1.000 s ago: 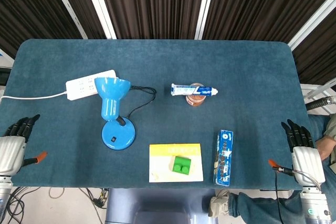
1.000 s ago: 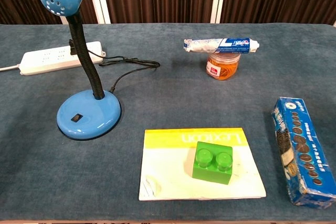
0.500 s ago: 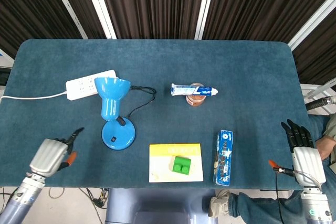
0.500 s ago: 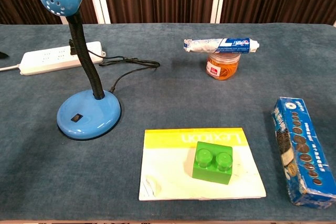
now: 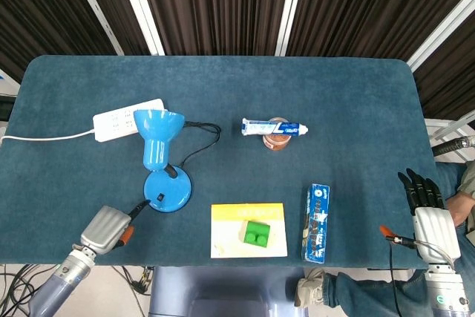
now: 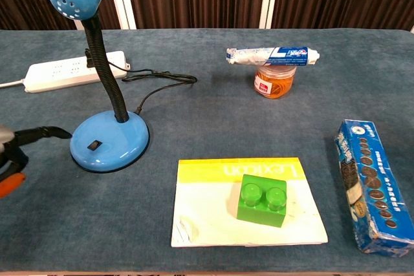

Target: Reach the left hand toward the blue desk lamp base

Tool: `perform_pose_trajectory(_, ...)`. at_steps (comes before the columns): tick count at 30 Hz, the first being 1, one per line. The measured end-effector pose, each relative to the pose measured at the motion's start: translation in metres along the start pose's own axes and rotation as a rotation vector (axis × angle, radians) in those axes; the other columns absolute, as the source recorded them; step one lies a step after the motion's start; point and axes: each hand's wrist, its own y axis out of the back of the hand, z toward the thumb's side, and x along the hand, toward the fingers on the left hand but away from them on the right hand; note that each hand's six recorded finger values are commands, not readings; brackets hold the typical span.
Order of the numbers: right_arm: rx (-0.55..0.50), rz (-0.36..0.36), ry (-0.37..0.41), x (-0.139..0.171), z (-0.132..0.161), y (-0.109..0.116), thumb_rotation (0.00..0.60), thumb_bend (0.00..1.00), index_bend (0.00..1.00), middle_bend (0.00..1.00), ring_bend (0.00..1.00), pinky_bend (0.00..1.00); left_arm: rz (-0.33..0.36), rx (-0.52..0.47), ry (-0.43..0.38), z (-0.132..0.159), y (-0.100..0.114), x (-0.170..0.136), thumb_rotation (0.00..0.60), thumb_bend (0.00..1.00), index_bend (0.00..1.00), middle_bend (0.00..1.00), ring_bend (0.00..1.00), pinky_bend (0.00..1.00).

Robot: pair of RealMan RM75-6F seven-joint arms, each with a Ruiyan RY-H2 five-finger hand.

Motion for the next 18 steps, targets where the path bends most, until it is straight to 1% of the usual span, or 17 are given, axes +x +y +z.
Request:
perform_pose_trajectory(5,-0.001,0.0,-0.004,0.0,0.0,0.0,0.6,0.1,0.0,0.02,0.04,0.07,-0.003,0.0,-0.013,0.009,0.0,0.01,0.6,0.56,0.1,0.7,0.73,0.76)
perform_pose_trajectory(11,-0.003,-0.001,-0.01,0.0,-0.001,0.0,0.6,0.1,0.0,0.02,0.04,0.1,-0.015,-0.005,-0.005,0.013,-0.001,0.019,0.6,0.56,0.1,0.7,0.73,0.76)
perform_pose_trajectory(17,-0.005,-0.002,-0.016,0.0,-0.002,0.001,0.6,0.1,0.0,0.02,0.04,0.1,-0.04,-0.03,0.013,0.012,-0.006,0.025,0.6,0.56,0.1,0.7,0.73,0.76)
perform_pose_trajectory(18,-0.004,-0.002,-0.016,0.0,-0.002,0.001,0.6,0.1,0.0,0.02,0.04,0.08,-0.046,-0.033,0.015,0.012,-0.007,0.026,0.6,0.56,0.1,0.7,0.73,0.76)
